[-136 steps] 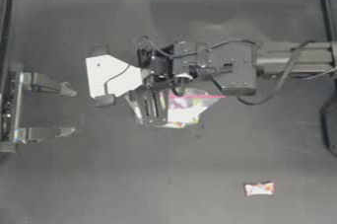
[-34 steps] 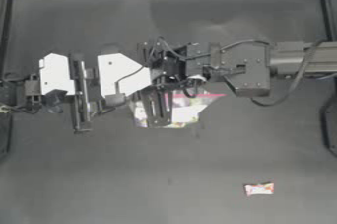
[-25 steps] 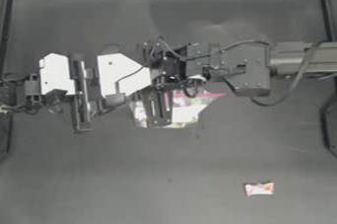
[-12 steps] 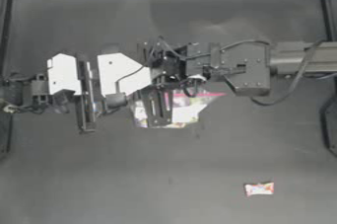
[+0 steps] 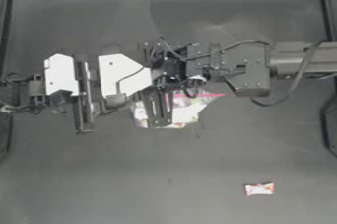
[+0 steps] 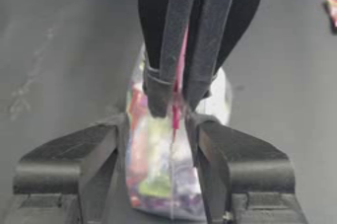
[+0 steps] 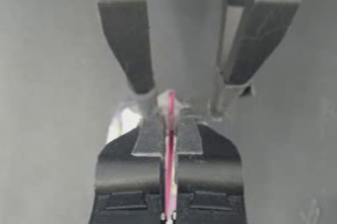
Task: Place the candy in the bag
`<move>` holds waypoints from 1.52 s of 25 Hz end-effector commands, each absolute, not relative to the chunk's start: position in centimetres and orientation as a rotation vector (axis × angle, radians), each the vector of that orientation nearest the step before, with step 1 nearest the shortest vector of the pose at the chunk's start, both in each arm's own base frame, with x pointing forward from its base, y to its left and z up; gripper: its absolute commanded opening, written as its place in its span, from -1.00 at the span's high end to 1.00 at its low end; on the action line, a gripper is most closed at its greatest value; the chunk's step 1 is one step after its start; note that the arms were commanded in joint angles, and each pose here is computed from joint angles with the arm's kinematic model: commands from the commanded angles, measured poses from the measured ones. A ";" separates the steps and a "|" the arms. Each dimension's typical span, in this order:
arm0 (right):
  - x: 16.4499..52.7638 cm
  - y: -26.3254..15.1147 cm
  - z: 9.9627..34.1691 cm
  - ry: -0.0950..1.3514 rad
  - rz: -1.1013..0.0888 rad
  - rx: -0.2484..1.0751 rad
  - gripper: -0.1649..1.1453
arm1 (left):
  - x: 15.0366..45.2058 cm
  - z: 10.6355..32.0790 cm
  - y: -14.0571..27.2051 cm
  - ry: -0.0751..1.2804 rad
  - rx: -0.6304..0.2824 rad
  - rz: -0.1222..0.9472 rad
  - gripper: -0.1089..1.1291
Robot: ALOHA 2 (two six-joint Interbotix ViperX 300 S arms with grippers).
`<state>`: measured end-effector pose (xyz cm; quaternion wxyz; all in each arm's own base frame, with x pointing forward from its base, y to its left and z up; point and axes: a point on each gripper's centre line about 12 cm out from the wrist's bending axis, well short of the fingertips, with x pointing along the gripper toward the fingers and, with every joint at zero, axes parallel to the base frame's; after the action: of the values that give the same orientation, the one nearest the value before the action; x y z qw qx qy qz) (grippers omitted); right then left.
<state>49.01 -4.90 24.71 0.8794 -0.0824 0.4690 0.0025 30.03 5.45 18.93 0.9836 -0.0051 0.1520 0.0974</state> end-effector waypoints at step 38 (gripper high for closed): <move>46.0 -5.0 25.8 0.985 -0.028 -0.123 0.66 | 29.9 20.6 5.1 0.252 0.030 0.181 0.77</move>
<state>46.81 -4.89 23.90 0.8722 -0.0616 0.4852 -0.0091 29.91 5.05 19.07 0.9843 0.0110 0.1518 0.0890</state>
